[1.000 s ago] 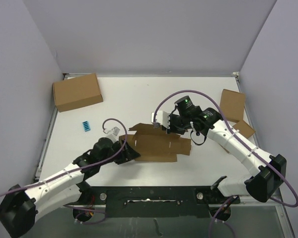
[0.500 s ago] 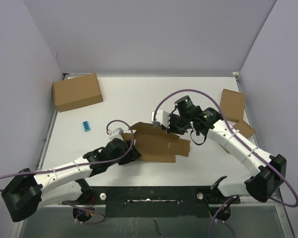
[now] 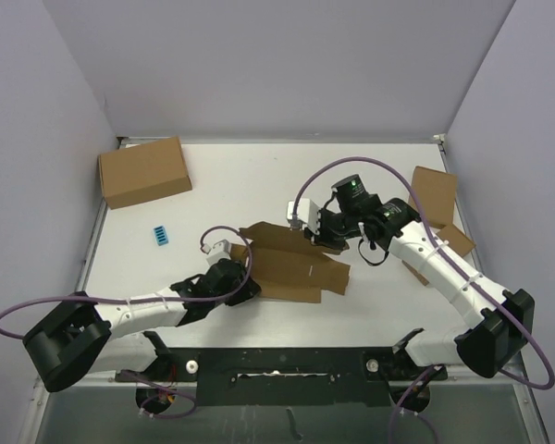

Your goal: Fold the paper box

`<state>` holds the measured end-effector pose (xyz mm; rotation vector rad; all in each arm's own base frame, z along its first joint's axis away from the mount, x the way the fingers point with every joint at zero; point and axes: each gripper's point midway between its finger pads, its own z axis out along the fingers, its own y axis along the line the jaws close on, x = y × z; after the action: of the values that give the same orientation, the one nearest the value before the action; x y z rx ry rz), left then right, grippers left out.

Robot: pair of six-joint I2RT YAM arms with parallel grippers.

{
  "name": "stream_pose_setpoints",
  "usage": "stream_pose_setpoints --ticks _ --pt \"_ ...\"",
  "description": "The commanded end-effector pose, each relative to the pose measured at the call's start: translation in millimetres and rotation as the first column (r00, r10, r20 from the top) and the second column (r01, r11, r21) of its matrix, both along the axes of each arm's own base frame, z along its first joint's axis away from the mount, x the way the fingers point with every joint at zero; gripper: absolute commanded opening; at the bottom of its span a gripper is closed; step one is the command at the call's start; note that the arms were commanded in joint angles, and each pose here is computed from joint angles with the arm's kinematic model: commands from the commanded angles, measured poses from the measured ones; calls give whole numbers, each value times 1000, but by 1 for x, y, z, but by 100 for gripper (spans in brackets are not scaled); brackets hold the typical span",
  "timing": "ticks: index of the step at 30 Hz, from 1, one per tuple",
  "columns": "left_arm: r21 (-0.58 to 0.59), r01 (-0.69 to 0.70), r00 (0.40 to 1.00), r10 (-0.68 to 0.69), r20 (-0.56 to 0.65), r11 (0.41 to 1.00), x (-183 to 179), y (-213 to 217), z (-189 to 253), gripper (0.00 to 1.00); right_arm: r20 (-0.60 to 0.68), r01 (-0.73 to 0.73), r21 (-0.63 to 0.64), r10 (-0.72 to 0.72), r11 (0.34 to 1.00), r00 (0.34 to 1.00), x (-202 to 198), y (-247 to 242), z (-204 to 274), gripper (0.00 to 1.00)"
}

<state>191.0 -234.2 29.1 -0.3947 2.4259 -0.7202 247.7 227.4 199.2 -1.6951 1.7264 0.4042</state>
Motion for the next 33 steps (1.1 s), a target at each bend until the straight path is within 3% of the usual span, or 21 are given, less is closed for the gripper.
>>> stream_pose_setpoints --ticks 1,8,22,27,33 --pt "-58 -28 995 33 92 998 29 -11 18 32 -58 -44 121 51 992 997 -12 11 21 0" --pt "-74 3 993 6 122 997 57 -12 16 22 -215 -52 175 90 983 973 -15 12 18 0" --pt "-121 56 984 -35 173 991 116 -30 6 20 -440 -21 210 113 978 891 10 18 0 0" --pt "-172 87 983 -57 173 981 132 -39 1 25 -441 -1 190 87 982 893 18 16 -3 0" --pt "-199 113 990 -93 109 974 122 -33 -13 36 -466 22 155 53 988 883 20 13 -24 0"
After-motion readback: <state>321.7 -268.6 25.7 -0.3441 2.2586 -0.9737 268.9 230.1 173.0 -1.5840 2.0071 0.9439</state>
